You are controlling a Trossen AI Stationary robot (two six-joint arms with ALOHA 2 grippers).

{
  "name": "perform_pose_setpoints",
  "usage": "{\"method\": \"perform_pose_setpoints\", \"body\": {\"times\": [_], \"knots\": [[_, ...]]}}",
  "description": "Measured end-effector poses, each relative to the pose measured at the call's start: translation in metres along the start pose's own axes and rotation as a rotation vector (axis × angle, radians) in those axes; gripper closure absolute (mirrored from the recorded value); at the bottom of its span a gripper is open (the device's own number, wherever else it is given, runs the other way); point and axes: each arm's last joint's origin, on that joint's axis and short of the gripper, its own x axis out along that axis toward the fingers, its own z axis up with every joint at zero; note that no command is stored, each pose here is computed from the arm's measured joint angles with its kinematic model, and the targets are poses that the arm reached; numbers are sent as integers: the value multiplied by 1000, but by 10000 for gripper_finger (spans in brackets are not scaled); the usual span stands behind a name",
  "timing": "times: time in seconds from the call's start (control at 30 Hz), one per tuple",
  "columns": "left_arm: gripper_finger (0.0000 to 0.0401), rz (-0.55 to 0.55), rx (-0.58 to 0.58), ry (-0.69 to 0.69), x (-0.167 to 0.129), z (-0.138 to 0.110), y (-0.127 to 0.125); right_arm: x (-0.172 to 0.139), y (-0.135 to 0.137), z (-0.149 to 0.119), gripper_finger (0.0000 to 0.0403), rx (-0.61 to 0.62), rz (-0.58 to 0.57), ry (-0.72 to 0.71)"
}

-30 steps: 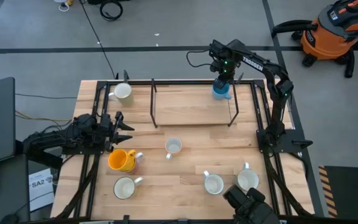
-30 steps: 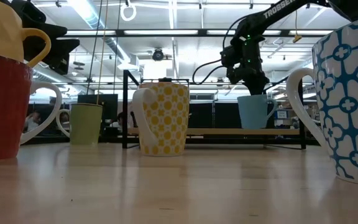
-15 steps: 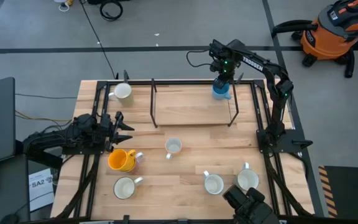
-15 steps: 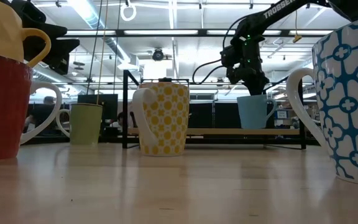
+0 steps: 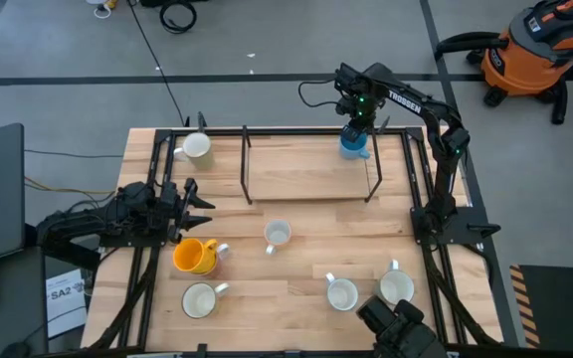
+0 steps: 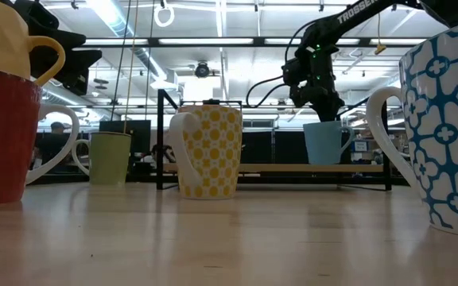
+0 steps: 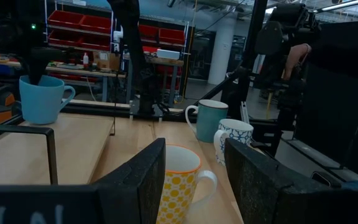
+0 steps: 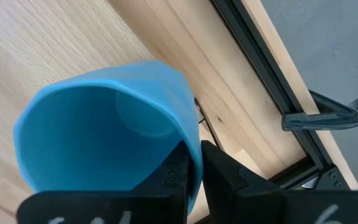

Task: Place coffee mugs
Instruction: Put the blue mug on the shelf, then put the yellow mug on the shelf

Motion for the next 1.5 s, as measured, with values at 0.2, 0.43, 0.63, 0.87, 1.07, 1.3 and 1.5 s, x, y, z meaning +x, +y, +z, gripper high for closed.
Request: {"method": "perform_pose_setpoints", "body": {"times": [0.2, 0.43, 0.63, 0.87, 1.07, 1.3, 1.5], "knots": [[229, 0, 0, 0, 0, 0, 0, 0, 0, 0, 359, 0, 0, 0], [229, 0, 0, 0, 0, 0, 0, -1, 0, 0, 315, 0, 3, -4], [229, 0, 0, 0, 0, 0, 0, -1, 0, 0, 288, 0, 2, -4], [229, 0, 0, 0, 0, 0, 0, -1, 1, 0, 266, 0, 16, -6], [229, 0, 0, 0, 0, 0, 0, -1, 0, 2, 259, 1, 12, -30], [229, -1, -1, -2, 0, 0, 0, -1, 0, 4, 260, 1, 10, -46], [229, -22, -23, -108, -1, 11, -2, -1, 0, 4, 260, 2, 10, -46]]}}
